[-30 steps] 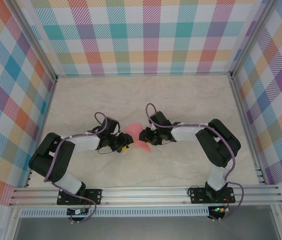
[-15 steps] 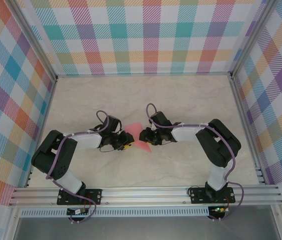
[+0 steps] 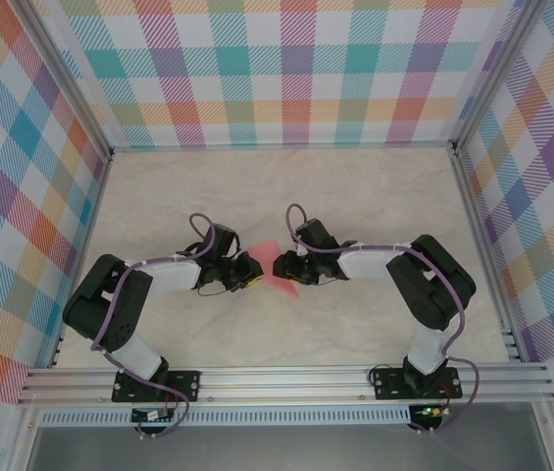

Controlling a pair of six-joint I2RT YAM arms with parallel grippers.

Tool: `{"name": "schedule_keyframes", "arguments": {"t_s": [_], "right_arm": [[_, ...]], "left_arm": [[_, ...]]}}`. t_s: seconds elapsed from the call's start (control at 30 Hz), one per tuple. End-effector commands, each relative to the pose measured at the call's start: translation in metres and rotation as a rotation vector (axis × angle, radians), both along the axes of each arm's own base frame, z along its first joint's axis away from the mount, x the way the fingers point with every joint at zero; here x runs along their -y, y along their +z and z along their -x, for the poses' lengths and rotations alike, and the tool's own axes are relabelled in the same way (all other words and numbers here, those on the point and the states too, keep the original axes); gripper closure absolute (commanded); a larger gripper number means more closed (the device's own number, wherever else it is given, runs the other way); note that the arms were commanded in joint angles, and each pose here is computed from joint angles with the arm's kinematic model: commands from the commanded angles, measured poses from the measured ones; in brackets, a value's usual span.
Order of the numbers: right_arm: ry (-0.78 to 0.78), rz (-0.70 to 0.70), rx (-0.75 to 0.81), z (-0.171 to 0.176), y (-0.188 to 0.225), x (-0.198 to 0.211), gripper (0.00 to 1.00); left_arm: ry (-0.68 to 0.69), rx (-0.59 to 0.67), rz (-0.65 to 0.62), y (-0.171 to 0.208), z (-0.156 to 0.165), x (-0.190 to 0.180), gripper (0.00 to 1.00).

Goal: Fold a paper plane with a square sheet of paper (pick it up from the middle)
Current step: Fold the wing for the fifth time at the center of the table.

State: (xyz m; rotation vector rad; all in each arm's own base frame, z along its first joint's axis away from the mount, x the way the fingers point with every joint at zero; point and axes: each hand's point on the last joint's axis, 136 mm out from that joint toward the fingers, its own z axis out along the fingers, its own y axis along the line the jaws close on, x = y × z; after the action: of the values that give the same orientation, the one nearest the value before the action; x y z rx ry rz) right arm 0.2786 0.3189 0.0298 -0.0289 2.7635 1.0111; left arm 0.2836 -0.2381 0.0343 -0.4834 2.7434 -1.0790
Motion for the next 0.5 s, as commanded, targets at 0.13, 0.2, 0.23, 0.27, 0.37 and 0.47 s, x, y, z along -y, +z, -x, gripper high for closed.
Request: {"name": "schedule_keyframes", "arguments": {"t_s": [0.13, 0.2, 0.23, 0.27, 0.37, 0.47], "right_arm": [[0.120, 0.072, 0.280, -0.014, 0.025, 0.012, 0.45], [0.151, 0.106, 0.369, -0.016, 0.031, 0.015, 0.44], [0.168, 0.117, 0.415, -0.016, 0.035, 0.016, 0.42], [0.191, 0.123, 0.453, -0.013, 0.037, 0.016, 0.40], [0.284, 0.174, 0.563, -0.003, 0.039, 0.016, 0.35], [0.394, 0.261, 0.729, 0.010, 0.035, 0.008, 0.30]], "left_arm": [[0.001, 0.022, -0.016, 0.007, -0.004, 0.005, 0.93], [0.008, 0.021, -0.019, 0.010, -0.004, 0.005, 0.94], [0.010, 0.022, -0.020, 0.012, -0.003, 0.005, 0.94], [0.015, 0.022, -0.023, 0.013, -0.004, 0.005, 0.94], [0.035, 0.019, -0.027, 0.017, -0.005, 0.004, 0.93], [0.048, 0.018, -0.016, 0.022, -0.006, 0.005, 0.94]]}}
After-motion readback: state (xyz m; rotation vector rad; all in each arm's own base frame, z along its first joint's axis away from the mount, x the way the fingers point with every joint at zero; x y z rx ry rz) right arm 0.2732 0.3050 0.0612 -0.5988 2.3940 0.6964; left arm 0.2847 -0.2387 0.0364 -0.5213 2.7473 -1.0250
